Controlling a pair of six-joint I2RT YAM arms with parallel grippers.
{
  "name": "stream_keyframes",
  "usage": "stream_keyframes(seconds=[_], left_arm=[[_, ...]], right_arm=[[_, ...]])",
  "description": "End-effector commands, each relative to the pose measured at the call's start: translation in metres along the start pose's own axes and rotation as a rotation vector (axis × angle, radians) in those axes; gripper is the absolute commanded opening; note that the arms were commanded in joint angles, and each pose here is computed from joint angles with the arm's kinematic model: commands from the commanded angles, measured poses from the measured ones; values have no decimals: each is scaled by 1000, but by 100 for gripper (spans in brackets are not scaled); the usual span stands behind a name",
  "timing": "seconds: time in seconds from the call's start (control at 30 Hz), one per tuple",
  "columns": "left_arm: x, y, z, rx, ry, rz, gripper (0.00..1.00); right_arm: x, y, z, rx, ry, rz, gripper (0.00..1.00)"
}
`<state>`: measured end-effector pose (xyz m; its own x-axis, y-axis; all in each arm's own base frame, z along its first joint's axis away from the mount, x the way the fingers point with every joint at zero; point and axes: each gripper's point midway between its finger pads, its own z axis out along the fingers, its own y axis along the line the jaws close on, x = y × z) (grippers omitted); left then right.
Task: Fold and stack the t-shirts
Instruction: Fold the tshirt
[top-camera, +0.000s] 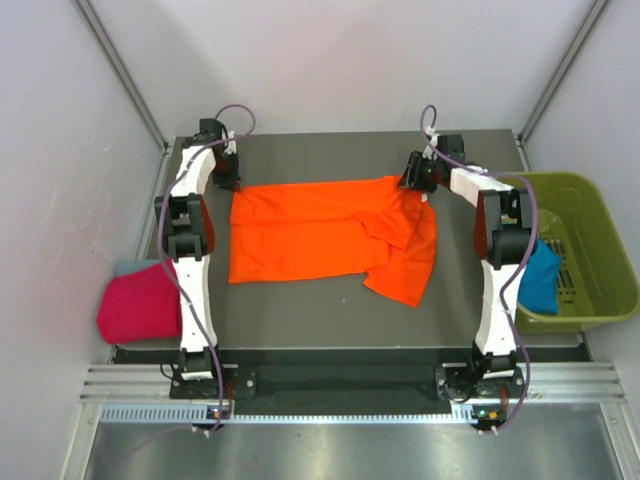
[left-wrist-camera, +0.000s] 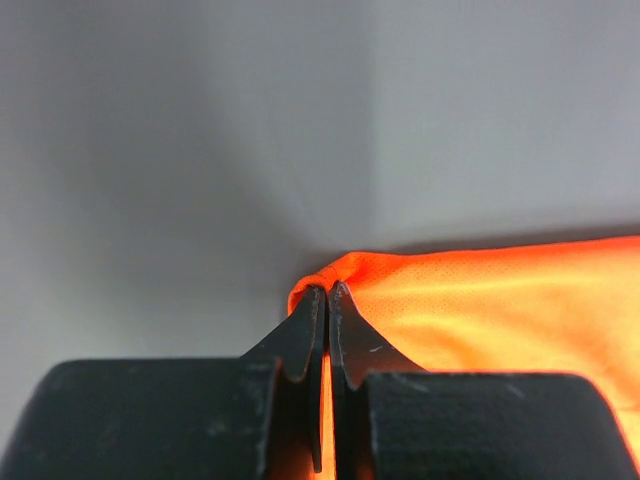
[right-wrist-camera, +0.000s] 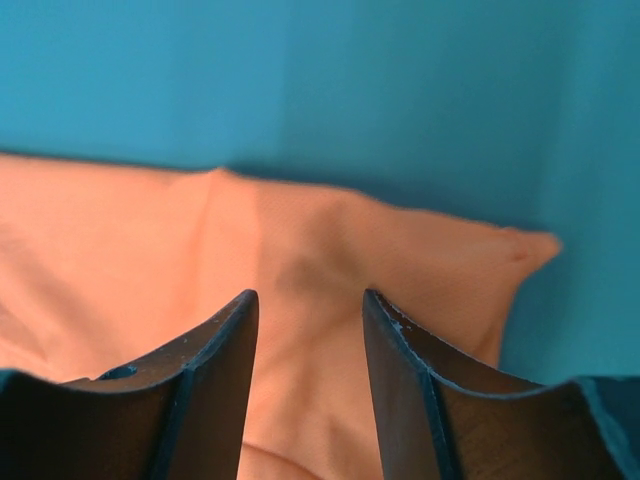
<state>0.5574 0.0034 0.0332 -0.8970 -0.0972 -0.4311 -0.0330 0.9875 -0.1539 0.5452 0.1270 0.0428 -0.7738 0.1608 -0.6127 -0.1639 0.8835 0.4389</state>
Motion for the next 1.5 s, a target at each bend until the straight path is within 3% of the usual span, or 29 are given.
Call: stream_keyframes(seconds=[0.0,0.4,0.87,1.2,1.23,1.3,1.33,1.37,1.47], left_arm=[[-23,4,12,-23,-75,0,0],[-35,-15,37,-23,-121,27,0],[-62,18,48,-176,-222,10,0],[-70,17,41,-206,-249,-6,0],[-75,15,32,-200,-262,-2,10],[-82,9,12,-216,-279,29,45],[-98,9,-20,-238,-332,33,61],[-112,5,-58,-242,-388,25,63],[-119,-5,-110,-226,-440,29,66]], right_arm=[[-28,-24,-2,49,-60,45,47],[-65,-17,15,-11,-137,51,46],[-81,-28,15,-7,-179,86,46],[-96,-31,6,-5,-215,66,46],[-99,-28,3,-14,-221,54,46],[-113,-13,-14,-27,-250,-11,49],[-118,-8,-24,-22,-259,-35,51],[-129,4,-46,-19,-290,-93,53],[-137,20,-85,-6,-322,-211,56]])
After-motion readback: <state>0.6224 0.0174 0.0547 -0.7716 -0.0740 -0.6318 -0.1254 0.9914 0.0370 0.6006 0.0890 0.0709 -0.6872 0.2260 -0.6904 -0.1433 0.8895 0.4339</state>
